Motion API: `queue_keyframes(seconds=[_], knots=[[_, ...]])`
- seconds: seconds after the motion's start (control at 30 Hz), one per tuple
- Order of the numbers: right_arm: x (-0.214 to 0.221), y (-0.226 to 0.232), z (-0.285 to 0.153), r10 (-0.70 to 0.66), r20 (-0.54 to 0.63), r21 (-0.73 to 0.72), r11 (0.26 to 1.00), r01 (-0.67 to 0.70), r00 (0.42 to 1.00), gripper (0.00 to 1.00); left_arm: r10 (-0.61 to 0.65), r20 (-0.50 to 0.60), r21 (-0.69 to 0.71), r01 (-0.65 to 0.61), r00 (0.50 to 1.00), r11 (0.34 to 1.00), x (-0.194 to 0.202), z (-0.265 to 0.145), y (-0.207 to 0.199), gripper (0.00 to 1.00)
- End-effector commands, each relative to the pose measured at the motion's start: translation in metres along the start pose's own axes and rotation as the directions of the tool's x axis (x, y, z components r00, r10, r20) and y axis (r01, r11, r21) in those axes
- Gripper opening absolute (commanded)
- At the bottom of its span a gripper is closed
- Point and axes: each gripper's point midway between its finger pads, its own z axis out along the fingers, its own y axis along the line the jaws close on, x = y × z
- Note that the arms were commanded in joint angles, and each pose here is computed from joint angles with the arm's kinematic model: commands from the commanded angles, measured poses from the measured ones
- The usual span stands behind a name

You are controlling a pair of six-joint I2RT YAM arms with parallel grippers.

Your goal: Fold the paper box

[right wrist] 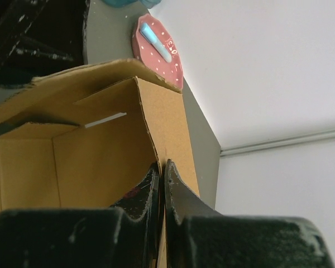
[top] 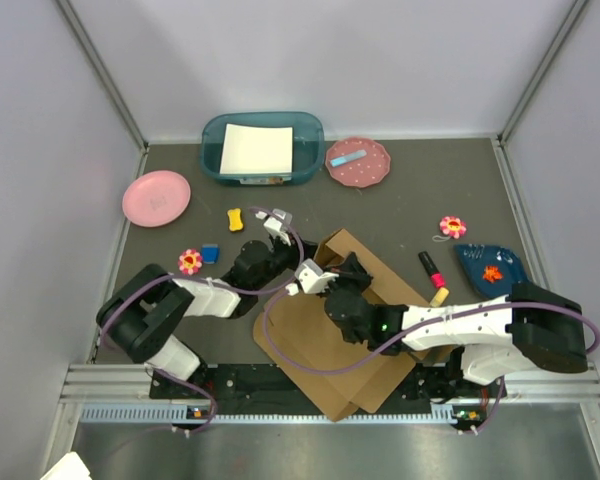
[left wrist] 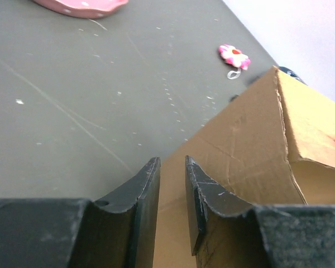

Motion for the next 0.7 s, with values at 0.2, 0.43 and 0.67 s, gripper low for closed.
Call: queue_keyframes(seconds=[0.2,0.43,0.67], knots=[[0.019,0.067,-0.006,-0.062,0.031,-0.242,0.968,0.067,0.998,0.0,-0.129,-0.006,0.247,0.126,0.992,0.961,0.008,-0.011,-0.047,0.29],[0.018,0.067,-0.006,-0.061,0.031,-0.247,0.967,0.066,0.998,0.0,-0.136,-0.004,0.187,0.135,0.991,0.973,0.022,-0.024,-0.033,0.49],[0.016,0.064,-0.007,-0.049,0.032,-0.245,0.968,0.056,0.998,0.0,-0.082,0.033,0.182,0.074,0.996,0.98,0.021,-0.041,-0.028,0.56]])
